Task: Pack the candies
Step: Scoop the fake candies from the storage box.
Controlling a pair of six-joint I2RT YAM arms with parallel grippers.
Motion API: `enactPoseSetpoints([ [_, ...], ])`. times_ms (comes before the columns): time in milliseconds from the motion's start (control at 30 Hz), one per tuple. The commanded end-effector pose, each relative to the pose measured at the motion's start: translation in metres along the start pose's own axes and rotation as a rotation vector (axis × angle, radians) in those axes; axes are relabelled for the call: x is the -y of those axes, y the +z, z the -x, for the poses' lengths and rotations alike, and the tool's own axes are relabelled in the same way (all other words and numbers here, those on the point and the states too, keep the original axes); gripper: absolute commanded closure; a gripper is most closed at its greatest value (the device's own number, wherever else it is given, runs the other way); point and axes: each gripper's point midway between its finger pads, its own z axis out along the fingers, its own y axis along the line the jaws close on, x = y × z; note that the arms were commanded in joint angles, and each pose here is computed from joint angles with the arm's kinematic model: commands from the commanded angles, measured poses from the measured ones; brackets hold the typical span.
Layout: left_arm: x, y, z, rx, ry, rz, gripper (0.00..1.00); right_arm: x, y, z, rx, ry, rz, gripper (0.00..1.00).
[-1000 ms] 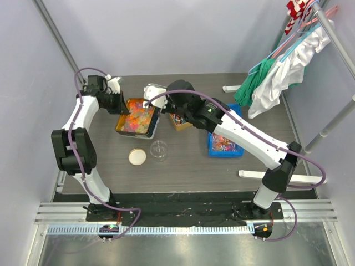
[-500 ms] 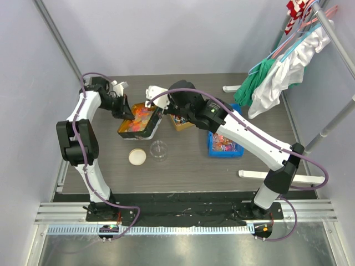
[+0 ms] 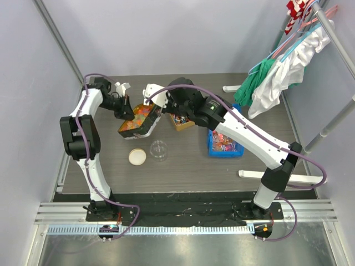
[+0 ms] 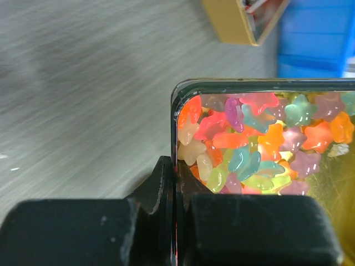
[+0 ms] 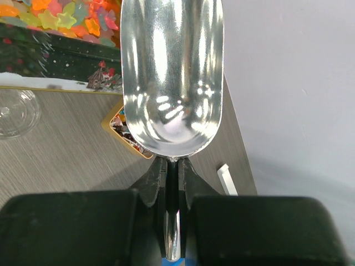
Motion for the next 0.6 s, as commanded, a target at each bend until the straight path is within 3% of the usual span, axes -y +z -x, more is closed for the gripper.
enactPoseSetpoints([
  [0,0.002,-0.025,0.016,0.112,0.073,0.137,1.00,0.017,-0.012,0.019,0.061,0.045,-0.041,0.99],
  [33,-0.013,-0.031,0.028,0.161,0.115,0.240,1.00,0.016,-0.011,0.019,0.058,0.042,-0.041,0.99],
  [167,-0.026,-0.051,0.042,0.252,0.167,0.403,1.00,0.009,-0.004,0.016,0.035,0.027,-0.032,0.99],
  [567,-0.027,-0.066,0.052,0.410,0.236,0.632,1.00,-0.030,0.050,0.001,-0.105,-0.058,0.011,0.99],
])
